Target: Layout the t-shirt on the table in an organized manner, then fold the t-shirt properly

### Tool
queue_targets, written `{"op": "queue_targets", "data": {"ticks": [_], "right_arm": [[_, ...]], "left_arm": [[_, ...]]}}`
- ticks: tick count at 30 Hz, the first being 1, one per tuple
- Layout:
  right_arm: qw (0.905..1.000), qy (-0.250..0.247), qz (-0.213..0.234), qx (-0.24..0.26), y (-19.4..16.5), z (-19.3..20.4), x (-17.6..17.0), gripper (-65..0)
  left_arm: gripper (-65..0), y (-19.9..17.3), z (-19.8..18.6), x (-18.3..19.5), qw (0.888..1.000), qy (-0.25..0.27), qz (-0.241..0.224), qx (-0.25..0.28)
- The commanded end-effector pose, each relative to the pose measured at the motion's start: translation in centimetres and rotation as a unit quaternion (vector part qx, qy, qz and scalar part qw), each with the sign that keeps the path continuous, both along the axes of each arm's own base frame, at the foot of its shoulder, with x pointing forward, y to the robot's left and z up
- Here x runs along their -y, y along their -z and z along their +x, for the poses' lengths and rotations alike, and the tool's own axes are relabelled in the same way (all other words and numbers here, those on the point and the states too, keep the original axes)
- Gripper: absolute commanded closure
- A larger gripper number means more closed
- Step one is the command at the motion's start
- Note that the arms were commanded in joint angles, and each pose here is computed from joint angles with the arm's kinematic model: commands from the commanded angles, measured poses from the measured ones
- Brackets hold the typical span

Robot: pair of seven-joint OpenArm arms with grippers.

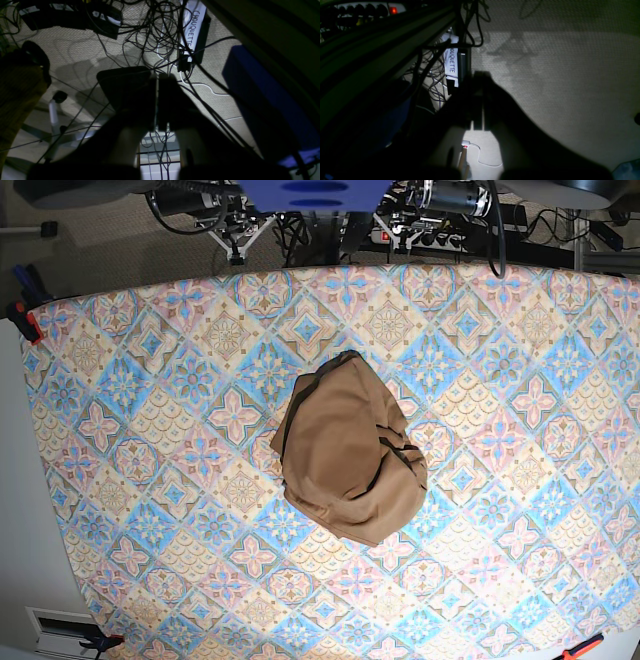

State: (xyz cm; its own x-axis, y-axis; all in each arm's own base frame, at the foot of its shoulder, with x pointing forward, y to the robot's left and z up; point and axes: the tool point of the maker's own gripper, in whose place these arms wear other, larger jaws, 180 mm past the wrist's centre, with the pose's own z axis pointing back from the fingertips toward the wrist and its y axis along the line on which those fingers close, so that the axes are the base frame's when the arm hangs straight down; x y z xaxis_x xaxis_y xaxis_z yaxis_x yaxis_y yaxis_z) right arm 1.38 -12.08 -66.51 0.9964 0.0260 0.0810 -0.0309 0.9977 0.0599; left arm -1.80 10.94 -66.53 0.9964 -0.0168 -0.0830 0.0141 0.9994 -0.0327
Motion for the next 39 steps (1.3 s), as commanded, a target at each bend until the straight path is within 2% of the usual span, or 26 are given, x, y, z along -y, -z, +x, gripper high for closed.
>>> {"op": "queue_targets", "data": {"ticks": [1, 5, 7, 11, 16, 21, 24, 26, 29, 34, 36, 39], "right_arm": [[1.0000, 0.002, 0.001, 0.004, 0.0, 0.1, 0.1, 0.0], [0.9998, 0.011, -0.014, 0.011, -0.1, 0.3, 2.1, 0.0], [0.9985, 0.034, -0.024, 0.035, -0.2, 0.9, 3.6, 0.0], [0.9946, 0.074, -0.038, 0.062, -0.7, -2.0, 4.9, 0.0], [0.9884, 0.097, -0.052, 0.105, -1.7, -5.1, 5.7, 0.0], [0.9748, 0.133, -0.075, 0.163, -3.2, -6.3, 6.9, 0.0], [0.9638, 0.151, -0.092, 0.199, -4.2, -6.7, 7.8, 0.0], [0.9536, 0.164, -0.108, 0.228, -5.2, -7.0, 8.6, 0.0], [0.9337, 0.178, -0.134, 0.280, -7.0, -7.5, 9.9, 0.0], [0.8914, 0.179, -0.174, 0.378, -11.1, -8.0, 11.5, 0.0], [0.8934, 0.179, -0.178, 0.372, -11.4, -9.2, 11.6, 0.0], [0.8849, 0.178, -0.184, 0.389, -11.9, -8.5, 12.2, 0.0]], "left_arm": [[0.0, 0.0, -0.5, -0.2, 1.000, 0.003, 0.001, -0.008], [0.0, -0.1, -2.0, -1.7, 1.000, -0.005, 0.012, -0.005], [0.0, -0.1, -2.3, -2.0, 1.000, -0.007, 0.014, 0.022], [0.0, -0.6, -3.3, -2.3, 0.995, -0.007, 0.015, 0.103], [-0.1, -2.3, -4.3, -4.3, 0.980, -0.005, 0.029, 0.198], [-0.2, -4.6, -4.5, -6.5, 0.955, -0.034, 0.059, 0.287], [0.0, -6.0, -4.7, -7.9, 0.939, -0.063, 0.088, 0.327], [0.0, -7.3, -4.8, -9.0, 0.922, -0.083, 0.111, 0.360], [0.0, -7.8, -4.8, -10.6, 0.914, -0.105, 0.135, 0.369], [0.0, -9.3, -5.2, -12.3, 0.895, -0.132, 0.156, 0.396], [0.0, -10.5, -4.6, -12.1, 0.884, -0.134, 0.147, 0.424], [0.0, -13.5, -3.3, -12.4, 0.861, -0.123, 0.128, 0.477]]}}
